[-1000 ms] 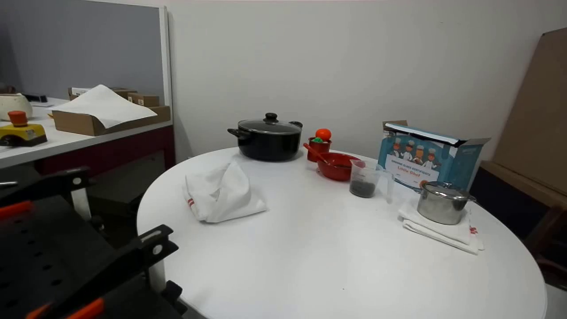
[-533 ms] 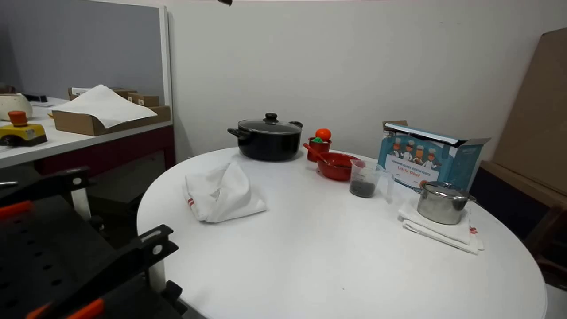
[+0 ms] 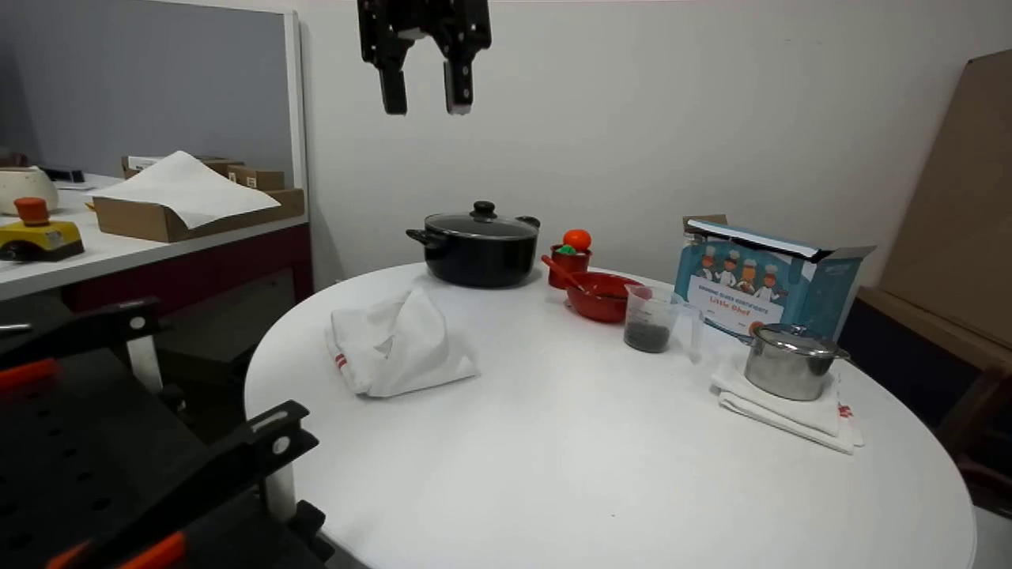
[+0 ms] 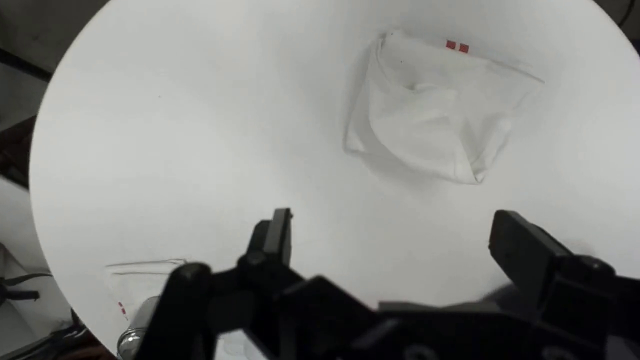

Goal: Use the towel on the left to wipe the table

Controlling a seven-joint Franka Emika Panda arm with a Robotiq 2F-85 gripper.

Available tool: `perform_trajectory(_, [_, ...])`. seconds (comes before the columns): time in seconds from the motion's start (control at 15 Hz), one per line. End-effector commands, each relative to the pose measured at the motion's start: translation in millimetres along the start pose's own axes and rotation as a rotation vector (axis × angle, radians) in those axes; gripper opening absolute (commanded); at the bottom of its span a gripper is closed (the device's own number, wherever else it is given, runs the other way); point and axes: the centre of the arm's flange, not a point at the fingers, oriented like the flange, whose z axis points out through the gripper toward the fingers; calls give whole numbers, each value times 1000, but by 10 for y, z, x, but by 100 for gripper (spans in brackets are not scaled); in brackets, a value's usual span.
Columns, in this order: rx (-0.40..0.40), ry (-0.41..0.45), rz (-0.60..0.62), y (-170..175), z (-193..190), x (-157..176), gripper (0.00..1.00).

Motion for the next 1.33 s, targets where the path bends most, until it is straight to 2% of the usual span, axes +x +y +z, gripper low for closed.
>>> perform_trajectory(0.0, [29, 4, 16, -224, 435, 57, 100])
perform_trajectory(0.53, [66, -23, -13, -460, 1176, 104, 100])
perform_trajectory(1.0, [75, 2, -77, -902, 1700, 125, 100])
perform_trajectory(1.27, [73, -21, -82, -1126, 2071, 204, 100])
